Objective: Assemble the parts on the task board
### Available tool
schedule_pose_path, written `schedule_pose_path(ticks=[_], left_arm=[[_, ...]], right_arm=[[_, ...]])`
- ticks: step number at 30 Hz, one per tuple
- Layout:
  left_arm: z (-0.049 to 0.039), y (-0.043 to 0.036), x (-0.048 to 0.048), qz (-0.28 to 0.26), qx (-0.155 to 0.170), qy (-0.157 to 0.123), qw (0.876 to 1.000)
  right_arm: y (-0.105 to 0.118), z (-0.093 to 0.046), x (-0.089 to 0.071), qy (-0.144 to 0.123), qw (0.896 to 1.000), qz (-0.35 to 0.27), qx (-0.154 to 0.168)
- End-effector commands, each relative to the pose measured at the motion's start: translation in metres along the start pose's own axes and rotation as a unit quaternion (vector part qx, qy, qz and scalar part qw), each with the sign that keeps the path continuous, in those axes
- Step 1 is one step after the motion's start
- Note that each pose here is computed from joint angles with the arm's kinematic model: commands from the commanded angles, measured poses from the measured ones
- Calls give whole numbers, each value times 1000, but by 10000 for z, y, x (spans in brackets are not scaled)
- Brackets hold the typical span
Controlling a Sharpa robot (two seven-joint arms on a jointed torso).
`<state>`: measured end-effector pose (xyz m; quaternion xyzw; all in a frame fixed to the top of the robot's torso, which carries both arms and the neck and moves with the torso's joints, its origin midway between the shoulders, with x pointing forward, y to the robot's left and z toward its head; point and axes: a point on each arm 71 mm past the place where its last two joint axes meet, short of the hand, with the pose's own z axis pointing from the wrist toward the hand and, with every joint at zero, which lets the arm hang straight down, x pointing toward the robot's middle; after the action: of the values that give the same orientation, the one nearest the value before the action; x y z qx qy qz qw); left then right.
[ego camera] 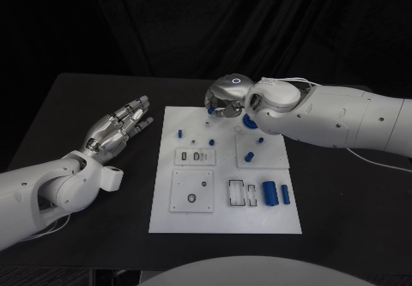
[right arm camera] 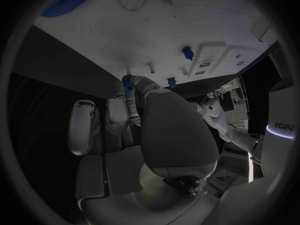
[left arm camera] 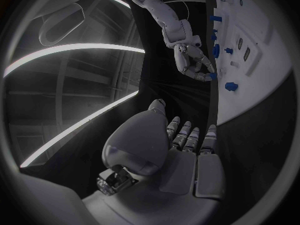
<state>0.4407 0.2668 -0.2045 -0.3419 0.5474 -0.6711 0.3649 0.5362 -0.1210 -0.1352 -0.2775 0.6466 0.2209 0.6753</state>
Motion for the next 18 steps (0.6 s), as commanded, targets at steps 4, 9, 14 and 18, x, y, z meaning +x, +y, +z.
schedule_pose_path(ticks=[4,9,14,18], left_arm=[[-4,-130,14,-4,84,6,996],[-7,-131,15,-4,84,6,996],[-11,-133,15,-4,84,6,996],[-13,-133,16,-5,83,6,997]], right_arm=[[9,-24,5,-11,1000,1,5],[2,-28,23,0,1000,0,10],[-17,-22,36,7,1000,-1,15],[-11,-9,40,8,1000,-1,14]])
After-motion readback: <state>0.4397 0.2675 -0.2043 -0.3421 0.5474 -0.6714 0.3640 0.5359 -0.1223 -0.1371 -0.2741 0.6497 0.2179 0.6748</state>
